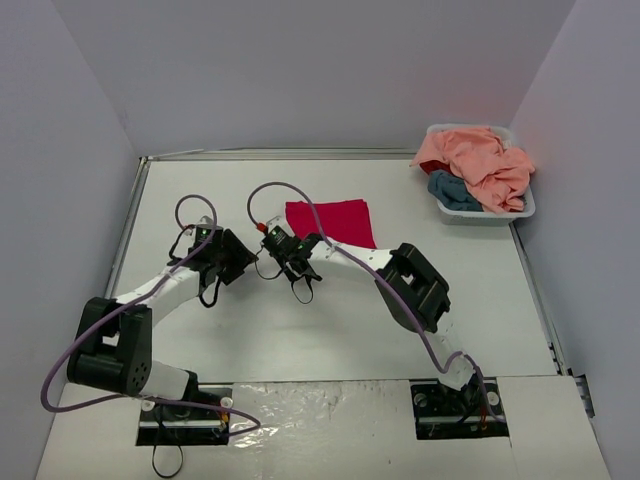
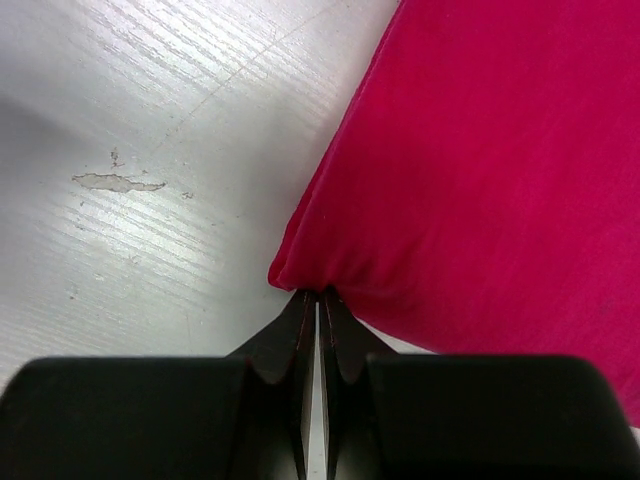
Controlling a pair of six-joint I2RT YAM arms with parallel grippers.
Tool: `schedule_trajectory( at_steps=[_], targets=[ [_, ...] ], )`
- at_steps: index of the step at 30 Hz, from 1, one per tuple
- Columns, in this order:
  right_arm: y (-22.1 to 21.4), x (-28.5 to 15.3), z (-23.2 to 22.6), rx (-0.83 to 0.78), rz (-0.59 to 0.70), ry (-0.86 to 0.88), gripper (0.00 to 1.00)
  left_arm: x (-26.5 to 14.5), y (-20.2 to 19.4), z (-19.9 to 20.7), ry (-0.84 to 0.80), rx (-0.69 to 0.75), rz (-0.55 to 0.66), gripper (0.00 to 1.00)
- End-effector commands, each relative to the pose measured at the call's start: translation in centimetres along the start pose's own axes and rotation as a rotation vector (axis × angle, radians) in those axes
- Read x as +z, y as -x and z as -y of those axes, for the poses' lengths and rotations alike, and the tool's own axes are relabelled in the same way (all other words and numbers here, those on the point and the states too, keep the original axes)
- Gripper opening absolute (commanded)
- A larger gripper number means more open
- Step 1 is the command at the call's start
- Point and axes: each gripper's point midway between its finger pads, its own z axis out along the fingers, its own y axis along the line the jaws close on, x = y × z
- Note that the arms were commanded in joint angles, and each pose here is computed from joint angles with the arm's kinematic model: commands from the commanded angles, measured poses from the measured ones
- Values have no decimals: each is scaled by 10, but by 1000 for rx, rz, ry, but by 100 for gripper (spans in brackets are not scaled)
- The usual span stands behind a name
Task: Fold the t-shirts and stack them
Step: Fold the long partially folded tshirt into a neat square, then put the neatly folded tshirt into the corner of the board with the left arm
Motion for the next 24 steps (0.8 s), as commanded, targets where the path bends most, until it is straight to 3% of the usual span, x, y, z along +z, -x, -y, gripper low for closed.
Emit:
schedule_trajectory(
  at_steps=[1,24],
  targets=[
    [18,-26,11,15,50,-22,0,2,4,22,-94,-72,-5,53],
    [34,-56,18,27,103,-9,0,48,-4,56,-252,-275,-59,53]
  ],
)
